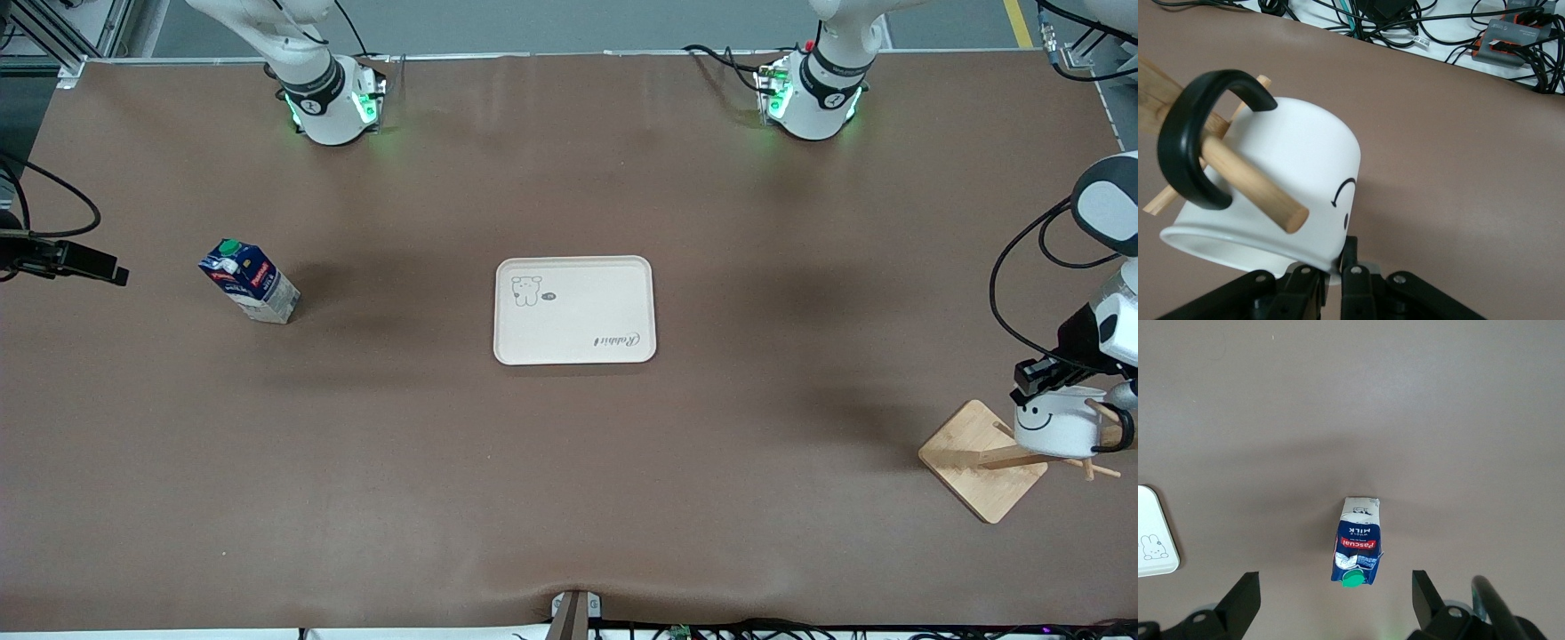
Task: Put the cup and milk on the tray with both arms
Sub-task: 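Close the left gripper on the mug rim and lift it off the stand, then carry the mug to the tray while the right gripper reaches the milk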
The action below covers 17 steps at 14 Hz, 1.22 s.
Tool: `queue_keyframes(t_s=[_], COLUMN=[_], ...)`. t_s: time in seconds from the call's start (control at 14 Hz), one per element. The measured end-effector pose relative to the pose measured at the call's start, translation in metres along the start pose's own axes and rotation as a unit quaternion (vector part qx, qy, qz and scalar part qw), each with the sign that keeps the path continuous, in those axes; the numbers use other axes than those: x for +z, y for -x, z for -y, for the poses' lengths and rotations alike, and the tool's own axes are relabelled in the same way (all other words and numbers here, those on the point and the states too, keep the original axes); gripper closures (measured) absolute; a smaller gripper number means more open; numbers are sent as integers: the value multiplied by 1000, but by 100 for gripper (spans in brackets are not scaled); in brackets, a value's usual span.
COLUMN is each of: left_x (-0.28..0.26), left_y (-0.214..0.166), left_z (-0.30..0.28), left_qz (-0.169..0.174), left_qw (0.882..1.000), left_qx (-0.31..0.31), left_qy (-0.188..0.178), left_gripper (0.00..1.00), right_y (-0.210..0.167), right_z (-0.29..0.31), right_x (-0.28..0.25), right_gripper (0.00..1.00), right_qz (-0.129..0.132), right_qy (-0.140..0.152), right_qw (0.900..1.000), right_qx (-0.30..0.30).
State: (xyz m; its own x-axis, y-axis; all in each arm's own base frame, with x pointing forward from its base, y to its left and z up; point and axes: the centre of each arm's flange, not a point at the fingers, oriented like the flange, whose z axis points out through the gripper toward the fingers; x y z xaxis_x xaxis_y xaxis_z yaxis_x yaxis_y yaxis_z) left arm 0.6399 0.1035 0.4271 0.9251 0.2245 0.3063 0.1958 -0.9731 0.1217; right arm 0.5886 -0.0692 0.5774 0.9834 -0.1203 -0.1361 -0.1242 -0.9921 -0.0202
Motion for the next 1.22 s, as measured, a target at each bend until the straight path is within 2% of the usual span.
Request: queue_keyframes(t_s=[0.43,0.72,1.22], left_x=[-7,-16,-43], left_y=[1,3,8], left_z=[-15,-33,-72], left_qz=[30,65,150], left_qw=[999,996,985], left_qx=[16,52,80], left_qy=[2,-14,-8], left_gripper=[91,91,91], right_y=[0,0,0], right_z=[0,0,-2], right_x=[0,0,0], right_gripper=[0,0,0], right_qz=[0,0,0], right_qy=[0,0,0], right_qw=[1000,1000,1000], right_qx=[0,0,2])
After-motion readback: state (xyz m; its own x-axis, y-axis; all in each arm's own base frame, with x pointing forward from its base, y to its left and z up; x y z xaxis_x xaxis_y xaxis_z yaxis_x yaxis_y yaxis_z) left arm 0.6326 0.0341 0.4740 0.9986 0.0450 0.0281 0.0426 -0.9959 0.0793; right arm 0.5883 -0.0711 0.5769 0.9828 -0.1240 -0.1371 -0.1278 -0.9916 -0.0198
